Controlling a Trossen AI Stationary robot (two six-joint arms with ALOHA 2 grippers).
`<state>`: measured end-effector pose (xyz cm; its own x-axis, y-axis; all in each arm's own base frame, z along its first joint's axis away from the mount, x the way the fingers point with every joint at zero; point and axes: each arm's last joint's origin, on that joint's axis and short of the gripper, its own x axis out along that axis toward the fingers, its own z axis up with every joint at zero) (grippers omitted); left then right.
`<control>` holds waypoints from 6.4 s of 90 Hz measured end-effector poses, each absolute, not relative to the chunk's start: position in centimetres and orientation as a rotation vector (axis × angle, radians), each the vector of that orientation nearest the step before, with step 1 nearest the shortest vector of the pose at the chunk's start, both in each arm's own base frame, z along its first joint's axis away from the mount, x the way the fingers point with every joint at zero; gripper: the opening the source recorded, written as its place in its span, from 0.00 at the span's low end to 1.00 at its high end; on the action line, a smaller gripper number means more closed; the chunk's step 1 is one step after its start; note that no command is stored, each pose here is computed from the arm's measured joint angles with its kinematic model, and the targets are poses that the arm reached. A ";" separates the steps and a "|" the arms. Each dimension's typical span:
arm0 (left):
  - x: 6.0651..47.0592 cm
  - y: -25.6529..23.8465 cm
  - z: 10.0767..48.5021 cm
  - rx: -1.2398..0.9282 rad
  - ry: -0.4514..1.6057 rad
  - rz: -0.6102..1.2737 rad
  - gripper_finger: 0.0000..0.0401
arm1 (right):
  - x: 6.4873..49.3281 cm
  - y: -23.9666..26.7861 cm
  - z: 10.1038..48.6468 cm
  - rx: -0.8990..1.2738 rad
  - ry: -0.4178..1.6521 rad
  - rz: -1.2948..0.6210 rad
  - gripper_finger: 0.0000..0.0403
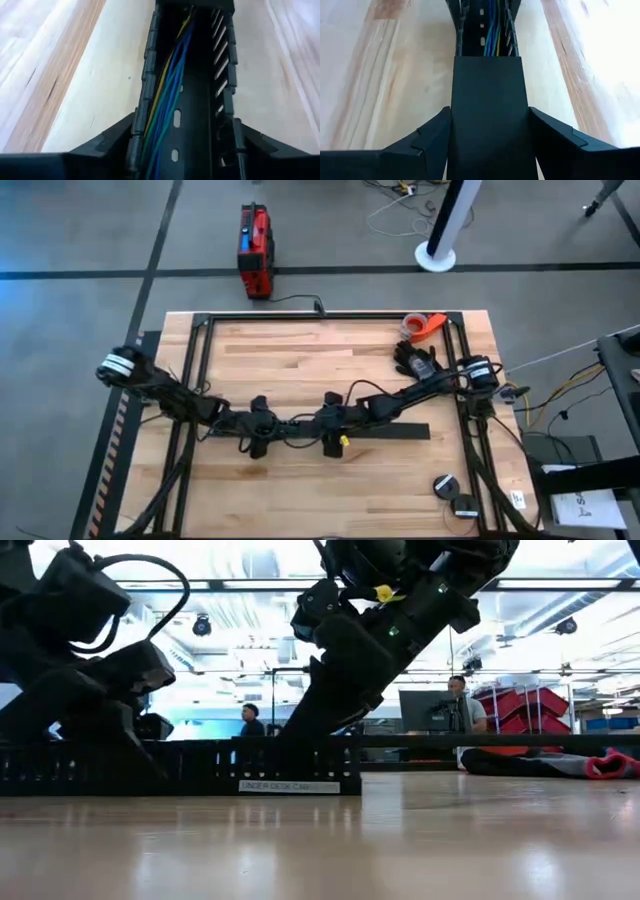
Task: Ziptie cables
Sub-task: Close the black cable duct
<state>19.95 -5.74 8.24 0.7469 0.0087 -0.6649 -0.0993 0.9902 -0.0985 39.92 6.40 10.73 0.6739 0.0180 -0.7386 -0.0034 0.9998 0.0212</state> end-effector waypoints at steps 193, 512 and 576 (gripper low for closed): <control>20.9 -5.8 9.2 -0.164 0.610 0.088 0.59 | 40.0 6.1 11.9 0.111 0.797 -0.067 0.54; 19.3 -6.2 8.4 -0.131 0.717 -0.012 0.57 | 44.6 7.1 12.1 0.070 0.833 0.017 0.53; 19.1 -6.1 8.3 -0.174 0.682 0.015 0.58 | 44.8 7.4 12.4 0.147 0.842 -0.008 0.53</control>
